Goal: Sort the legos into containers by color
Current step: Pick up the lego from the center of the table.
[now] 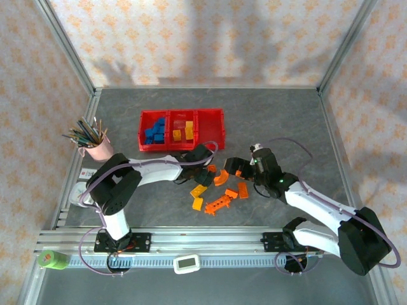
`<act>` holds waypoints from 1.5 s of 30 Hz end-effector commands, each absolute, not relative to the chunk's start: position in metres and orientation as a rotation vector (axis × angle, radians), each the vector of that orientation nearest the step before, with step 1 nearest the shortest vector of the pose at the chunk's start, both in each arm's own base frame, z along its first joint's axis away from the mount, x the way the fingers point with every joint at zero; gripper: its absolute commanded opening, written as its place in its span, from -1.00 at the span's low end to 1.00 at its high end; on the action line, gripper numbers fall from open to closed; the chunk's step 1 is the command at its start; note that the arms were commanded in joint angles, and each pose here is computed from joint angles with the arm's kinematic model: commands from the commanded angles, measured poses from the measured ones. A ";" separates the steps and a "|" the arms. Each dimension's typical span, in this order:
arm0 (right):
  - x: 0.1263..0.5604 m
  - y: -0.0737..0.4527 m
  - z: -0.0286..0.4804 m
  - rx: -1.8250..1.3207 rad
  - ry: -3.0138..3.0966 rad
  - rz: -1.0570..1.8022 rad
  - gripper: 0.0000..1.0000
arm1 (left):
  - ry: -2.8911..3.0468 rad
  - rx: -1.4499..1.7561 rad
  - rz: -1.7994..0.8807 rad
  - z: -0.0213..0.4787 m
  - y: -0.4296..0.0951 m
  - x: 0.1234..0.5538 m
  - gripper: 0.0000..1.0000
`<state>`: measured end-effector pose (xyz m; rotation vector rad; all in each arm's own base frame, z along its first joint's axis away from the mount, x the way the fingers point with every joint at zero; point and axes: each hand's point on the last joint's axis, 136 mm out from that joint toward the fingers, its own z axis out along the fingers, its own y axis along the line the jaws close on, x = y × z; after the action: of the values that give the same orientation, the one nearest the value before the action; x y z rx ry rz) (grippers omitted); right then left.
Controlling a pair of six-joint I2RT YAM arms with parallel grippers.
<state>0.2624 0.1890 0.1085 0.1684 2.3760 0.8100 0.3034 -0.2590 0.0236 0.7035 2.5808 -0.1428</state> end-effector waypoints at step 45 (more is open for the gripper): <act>0.266 0.193 0.101 0.168 2.396 0.820 1.00 | 2.624 0.504 -0.034 0.002 -0.228 0.301 0.08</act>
<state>0.2614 0.1931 0.0946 0.1625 2.4243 0.8112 0.3014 -0.2495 0.0180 0.5302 2.5899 -0.1566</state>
